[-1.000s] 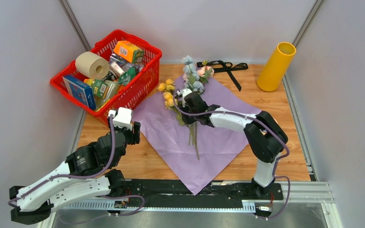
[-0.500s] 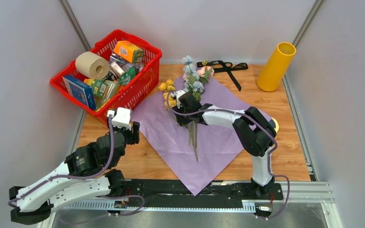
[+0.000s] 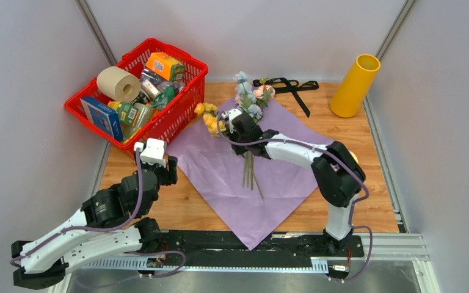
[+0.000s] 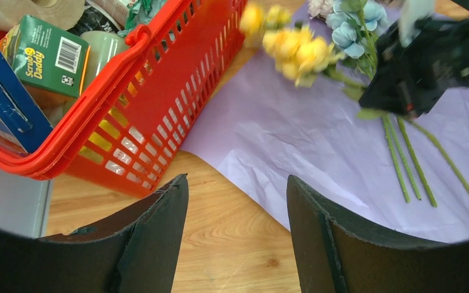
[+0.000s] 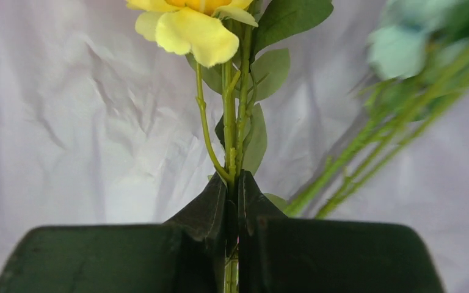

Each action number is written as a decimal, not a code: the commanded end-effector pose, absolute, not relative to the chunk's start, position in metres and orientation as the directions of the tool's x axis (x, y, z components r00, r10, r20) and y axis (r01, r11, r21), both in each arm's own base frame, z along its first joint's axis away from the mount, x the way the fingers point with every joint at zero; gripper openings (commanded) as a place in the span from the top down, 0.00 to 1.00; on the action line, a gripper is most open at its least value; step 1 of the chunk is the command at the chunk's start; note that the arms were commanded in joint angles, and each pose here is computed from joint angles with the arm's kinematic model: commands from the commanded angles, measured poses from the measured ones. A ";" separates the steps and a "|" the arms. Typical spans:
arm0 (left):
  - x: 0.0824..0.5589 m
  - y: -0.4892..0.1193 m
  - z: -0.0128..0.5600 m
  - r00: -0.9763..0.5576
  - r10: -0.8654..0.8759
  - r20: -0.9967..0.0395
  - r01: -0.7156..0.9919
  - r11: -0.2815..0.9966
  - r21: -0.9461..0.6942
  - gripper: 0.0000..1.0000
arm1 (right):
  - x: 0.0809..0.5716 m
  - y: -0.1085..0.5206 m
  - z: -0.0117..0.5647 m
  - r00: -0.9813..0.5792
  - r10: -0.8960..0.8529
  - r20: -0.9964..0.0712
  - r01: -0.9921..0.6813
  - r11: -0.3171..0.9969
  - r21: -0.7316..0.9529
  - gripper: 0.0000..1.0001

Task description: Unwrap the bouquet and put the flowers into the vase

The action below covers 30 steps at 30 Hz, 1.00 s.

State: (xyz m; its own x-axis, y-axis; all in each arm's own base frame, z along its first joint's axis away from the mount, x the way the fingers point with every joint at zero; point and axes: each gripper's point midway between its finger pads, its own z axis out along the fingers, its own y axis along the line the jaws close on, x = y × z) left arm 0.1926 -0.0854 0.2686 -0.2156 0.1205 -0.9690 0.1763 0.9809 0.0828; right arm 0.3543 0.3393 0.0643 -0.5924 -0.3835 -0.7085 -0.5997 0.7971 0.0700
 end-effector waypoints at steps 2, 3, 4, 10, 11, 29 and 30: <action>0.193 -0.084 0.277 -0.196 0.084 -0.977 0.164 0.985 0.052 0.32 | 0.388 0.316 0.201 -0.396 -0.193 -0.898 -0.500 0.866 0.035 1.00; 0.193 -0.084 0.277 -0.195 0.085 -0.977 0.164 0.985 0.053 0.32 | 0.394 0.307 0.218 -0.367 -0.169 -0.915 -0.475 0.879 0.028 1.00; 0.193 -0.084 0.278 -0.195 0.083 -0.977 0.164 0.985 0.051 0.32 | 0.401 0.296 0.238 -0.328 -0.140 -0.934 -0.439 0.898 0.020 1.00; 0.193 -0.082 0.277 -0.193 0.084 -0.978 0.158 0.986 0.053 0.32 | 0.431 0.216 0.381 0.048 0.022 -0.999 -0.272 0.962 0.008 1.00; 0.193 -0.081 0.277 -0.192 0.083 -0.978 0.158 0.986 0.052 0.32 | 0.435 0.200 0.401 0.123 0.030 -0.992 -0.233 0.972 0.001 1.00; 0.192 -0.080 0.281 -0.175 0.057 -0.983 0.160 0.987 0.029 0.32 | 0.465 -0.029 0.578 0.695 -0.285 -0.660 0.287 0.952 -0.109 1.00; 0.192 -0.080 0.280 -0.174 0.061 -0.983 0.159 0.987 0.033 0.32 | 0.465 -0.052 0.582 0.692 -0.321 -0.646 0.336 0.936 -0.105 1.00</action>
